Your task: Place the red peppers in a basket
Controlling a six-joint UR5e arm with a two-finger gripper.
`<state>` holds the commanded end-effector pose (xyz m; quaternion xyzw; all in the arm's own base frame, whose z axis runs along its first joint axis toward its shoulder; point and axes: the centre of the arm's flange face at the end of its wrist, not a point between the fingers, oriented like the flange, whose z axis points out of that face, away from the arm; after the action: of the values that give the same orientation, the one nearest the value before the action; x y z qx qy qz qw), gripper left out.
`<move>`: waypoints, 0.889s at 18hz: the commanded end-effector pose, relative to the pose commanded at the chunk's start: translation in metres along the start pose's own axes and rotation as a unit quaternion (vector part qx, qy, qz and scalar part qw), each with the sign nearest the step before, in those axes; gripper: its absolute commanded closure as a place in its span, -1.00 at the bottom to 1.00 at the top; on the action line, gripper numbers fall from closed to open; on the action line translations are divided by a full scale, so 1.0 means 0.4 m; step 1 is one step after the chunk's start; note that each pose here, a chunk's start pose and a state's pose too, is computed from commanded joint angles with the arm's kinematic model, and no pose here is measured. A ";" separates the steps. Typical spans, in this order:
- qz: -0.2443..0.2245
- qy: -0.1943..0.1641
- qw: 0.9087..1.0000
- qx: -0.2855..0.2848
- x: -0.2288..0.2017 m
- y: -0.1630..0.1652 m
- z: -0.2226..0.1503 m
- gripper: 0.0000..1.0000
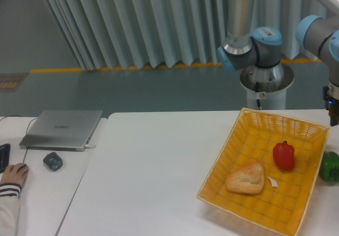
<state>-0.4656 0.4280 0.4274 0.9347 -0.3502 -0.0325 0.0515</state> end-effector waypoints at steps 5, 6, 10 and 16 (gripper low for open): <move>0.024 -0.001 0.999 0.021 -0.004 0.027 -0.002 -1.00; 0.021 -0.003 0.999 0.036 -0.005 0.031 0.000 -1.00; 0.020 -0.007 0.998 0.053 -0.007 0.023 -0.001 -1.00; 0.019 -0.007 0.998 0.060 -0.006 0.021 0.003 -1.00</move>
<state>-0.4732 0.4232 0.4274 0.9289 -0.3699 -0.0169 -0.0062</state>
